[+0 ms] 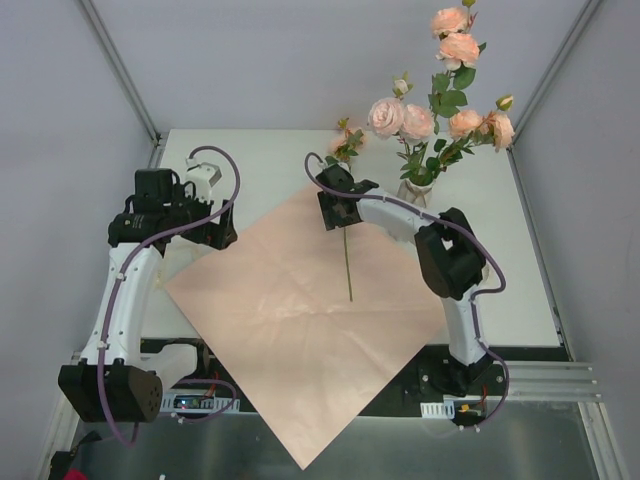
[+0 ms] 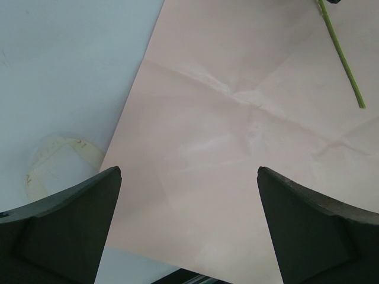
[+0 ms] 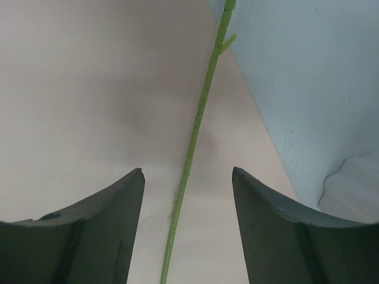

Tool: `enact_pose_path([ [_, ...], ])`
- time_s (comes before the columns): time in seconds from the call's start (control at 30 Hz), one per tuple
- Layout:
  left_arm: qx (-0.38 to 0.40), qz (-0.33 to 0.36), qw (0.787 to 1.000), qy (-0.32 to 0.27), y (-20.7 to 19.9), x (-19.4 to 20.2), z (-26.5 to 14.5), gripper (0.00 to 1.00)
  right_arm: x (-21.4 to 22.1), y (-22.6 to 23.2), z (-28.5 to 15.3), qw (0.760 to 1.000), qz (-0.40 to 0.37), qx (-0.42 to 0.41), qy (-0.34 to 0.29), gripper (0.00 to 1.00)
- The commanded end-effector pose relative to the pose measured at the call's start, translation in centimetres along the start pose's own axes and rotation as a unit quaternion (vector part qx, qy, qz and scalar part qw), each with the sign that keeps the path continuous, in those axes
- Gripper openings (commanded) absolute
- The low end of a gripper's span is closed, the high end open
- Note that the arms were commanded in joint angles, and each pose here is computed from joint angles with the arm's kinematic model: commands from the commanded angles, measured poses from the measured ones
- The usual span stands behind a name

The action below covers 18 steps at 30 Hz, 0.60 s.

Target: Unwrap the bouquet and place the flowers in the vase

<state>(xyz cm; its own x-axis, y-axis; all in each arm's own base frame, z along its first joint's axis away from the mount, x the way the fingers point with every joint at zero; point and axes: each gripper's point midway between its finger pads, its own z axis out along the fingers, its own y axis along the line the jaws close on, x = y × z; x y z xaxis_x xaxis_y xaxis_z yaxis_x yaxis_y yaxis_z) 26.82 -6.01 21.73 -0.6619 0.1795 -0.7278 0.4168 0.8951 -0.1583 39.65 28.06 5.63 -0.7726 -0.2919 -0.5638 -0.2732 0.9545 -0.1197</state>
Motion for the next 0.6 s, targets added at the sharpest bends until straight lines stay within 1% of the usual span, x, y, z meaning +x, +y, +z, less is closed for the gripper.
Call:
enact_pose_path([
  [0.0, -0.002, 0.012, 1.0, -0.007, 0.5, -0.2, 0.3, 0.99, -1.1, 0.1, 0.5, 1.0, 0.018, -0.013, 0.01, 0.62],
  [0.03, -0.002, 0.011, 1.0, -0.007, 0.5, -0.2, 0.3, 0.99, -0.8, 0.0, 1.0, 1.0, 0.019, -0.011, 0.017, 0.59],
  [0.2, 0.0, 0.012, 1.0, -0.002, 0.7, -0.2, 0.7, 0.99, -0.8, -0.1, 2.2, 0.999, 0.027, -0.013, 0.029, 0.54],
  [0.3, 0.001, 0.012, 1.0, 0.001, 0.7, 0.0, 0.9, 0.99, -0.4, -0.1, 2.8, 0.999, 0.028, -0.014, 0.036, 0.48],
  [0.33, 0.001, 0.011, 1.0, 0.001, 0.8, 0.0, 1.0, 0.99, -0.3, 0.0, 3.1, 0.999, 0.027, -0.013, 0.038, 0.44],
  [0.4, 0.002, 0.011, 1.0, 0.002, 0.8, 0.1, 1.1, 0.99, -0.1, 0.0, 3.3, 0.999, 0.024, -0.012, 0.042, 0.42],
  [0.5, 0.002, 0.01, 1.0, 0.004, 0.8, 0.2, 1.2, 0.99, 0.2, 0.0, 3.7, 0.999, 0.019, -0.008, 0.049, 0.31],
  [0.53, 0.003, 0.011, 1.0, 0.006, 0.8, 0.3, 1.3, 0.99, 0.4, 0.0, 3.8, 0.998, 0.019, -0.007, 0.052, 0.25],
  [0.57, 0.003, 0.01, 1.0, 0.006, 0.9, 0.3, 1.3, 0.99, 0.7, 0.1, 3.9, 0.998, 0.017, -0.007, 0.057, 0.23],
])
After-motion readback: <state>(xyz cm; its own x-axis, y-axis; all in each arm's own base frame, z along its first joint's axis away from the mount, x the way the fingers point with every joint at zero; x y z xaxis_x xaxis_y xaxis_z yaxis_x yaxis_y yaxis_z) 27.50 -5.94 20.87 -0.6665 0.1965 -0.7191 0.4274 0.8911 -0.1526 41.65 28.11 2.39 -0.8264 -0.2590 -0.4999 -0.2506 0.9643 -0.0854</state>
